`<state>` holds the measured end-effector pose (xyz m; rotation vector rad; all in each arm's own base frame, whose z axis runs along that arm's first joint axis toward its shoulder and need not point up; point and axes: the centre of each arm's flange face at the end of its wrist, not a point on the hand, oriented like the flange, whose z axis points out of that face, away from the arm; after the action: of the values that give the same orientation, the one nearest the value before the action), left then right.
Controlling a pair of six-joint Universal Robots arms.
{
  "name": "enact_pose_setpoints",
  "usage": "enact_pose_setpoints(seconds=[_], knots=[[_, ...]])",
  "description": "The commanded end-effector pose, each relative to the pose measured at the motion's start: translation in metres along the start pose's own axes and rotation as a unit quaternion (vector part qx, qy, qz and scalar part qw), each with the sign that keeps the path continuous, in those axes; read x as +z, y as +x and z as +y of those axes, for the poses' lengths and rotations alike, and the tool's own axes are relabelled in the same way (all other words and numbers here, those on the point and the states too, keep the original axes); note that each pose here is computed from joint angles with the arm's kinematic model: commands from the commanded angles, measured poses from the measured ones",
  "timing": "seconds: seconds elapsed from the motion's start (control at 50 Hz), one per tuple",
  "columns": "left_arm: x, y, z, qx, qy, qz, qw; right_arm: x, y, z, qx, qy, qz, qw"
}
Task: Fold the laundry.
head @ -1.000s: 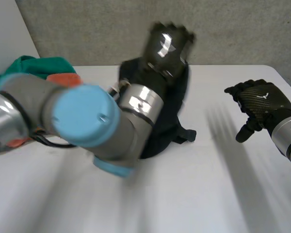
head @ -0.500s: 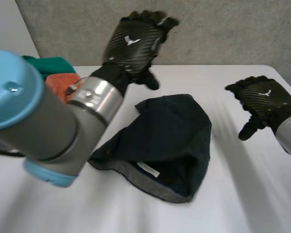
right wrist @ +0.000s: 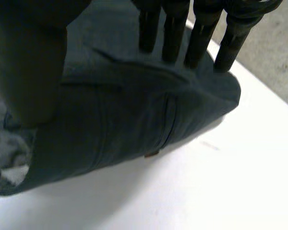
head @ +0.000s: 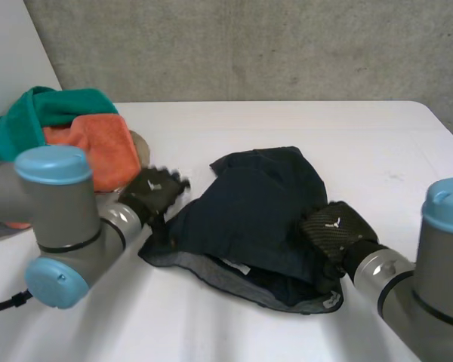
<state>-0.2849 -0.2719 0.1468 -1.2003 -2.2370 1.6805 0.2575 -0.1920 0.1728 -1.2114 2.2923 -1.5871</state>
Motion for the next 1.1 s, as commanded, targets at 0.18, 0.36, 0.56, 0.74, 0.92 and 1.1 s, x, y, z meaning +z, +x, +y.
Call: enact_pose_setpoints(seconds=[0.18,0.36,0.56,0.74,0.92,1.1], knots=[[-0.037,0.046,-0.04,-0.053,-0.004,0.034,0.998,0.05,0.034,-0.041,-0.073,0.105,0.096,0.987],[-0.076,0.084,-0.091,-0.14,0.083,0.073,0.984,0.123,0.09,-0.058,-0.144,0.131,0.172,0.966],[-0.07,0.162,-0.113,-0.143,0.165,0.058,0.974,0.172,0.096,-0.06,-0.154,0.23,0.205,0.939],[-0.059,0.17,-0.12,-0.143,0.194,0.06,0.969,0.167,0.102,-0.046,-0.138,0.198,0.196,0.951],[-0.073,0.098,-0.13,-0.135,0.187,-0.008,0.973,0.101,0.147,-0.065,-0.047,0.112,0.186,0.975],[-0.063,0.039,-0.128,-0.126,0.192,-0.038,0.972,0.035,0.138,-0.069,0.055,0.026,0.143,0.988]])
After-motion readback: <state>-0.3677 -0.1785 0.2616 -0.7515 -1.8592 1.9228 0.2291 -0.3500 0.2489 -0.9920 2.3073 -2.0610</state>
